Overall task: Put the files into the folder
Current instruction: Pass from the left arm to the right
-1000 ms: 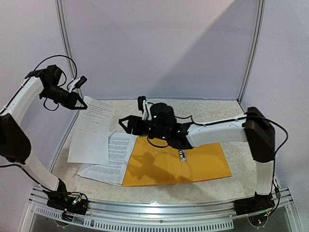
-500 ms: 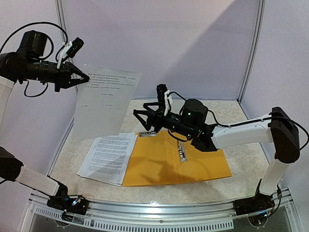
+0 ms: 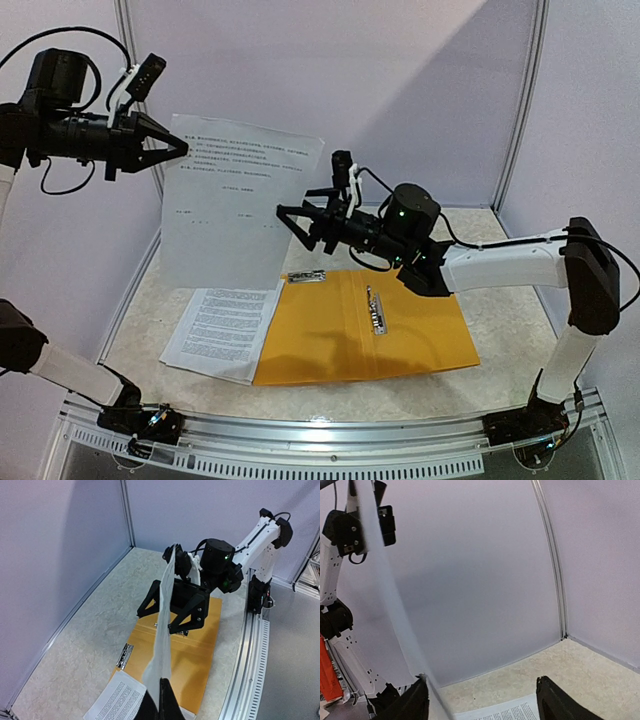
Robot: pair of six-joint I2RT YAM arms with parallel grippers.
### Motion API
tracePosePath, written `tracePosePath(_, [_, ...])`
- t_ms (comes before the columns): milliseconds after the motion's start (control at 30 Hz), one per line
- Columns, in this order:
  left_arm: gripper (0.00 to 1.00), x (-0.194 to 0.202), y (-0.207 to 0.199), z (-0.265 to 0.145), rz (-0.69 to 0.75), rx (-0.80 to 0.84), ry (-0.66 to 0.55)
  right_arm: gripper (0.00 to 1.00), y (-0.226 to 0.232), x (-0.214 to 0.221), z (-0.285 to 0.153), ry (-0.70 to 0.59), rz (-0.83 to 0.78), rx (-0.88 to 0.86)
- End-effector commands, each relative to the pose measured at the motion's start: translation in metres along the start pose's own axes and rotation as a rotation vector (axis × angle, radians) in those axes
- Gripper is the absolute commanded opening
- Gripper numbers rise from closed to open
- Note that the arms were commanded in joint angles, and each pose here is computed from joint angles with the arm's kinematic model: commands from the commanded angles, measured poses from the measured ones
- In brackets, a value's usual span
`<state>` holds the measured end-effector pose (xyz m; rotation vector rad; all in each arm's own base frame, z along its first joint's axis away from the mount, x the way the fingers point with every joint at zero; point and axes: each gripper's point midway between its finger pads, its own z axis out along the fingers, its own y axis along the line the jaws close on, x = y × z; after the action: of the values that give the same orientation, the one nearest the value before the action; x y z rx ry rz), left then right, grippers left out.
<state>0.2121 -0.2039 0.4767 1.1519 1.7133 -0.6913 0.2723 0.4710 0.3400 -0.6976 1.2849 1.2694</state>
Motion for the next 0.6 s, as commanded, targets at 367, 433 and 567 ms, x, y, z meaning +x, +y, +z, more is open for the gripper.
tracePosePath(367, [0.00, 0.023, 0.010, 0.017, -0.180, 0.002, 0.081, 0.00, 0.047, -0.014, 0.005, 0.049, 0.113, -0.263])
tracePosePath(433, [0.39, 0.033, 0.017, 0.024, -0.197, -0.019, 0.112, 0.00, 0.037, -0.009, 0.002, 0.096, 0.143, -0.223])
tracePosePath(567, [0.99, 0.071, 0.046, 0.032, -0.214, -0.167, 0.230, 0.00, -0.004, 0.005, -0.023, 0.278, 0.318, -0.074])
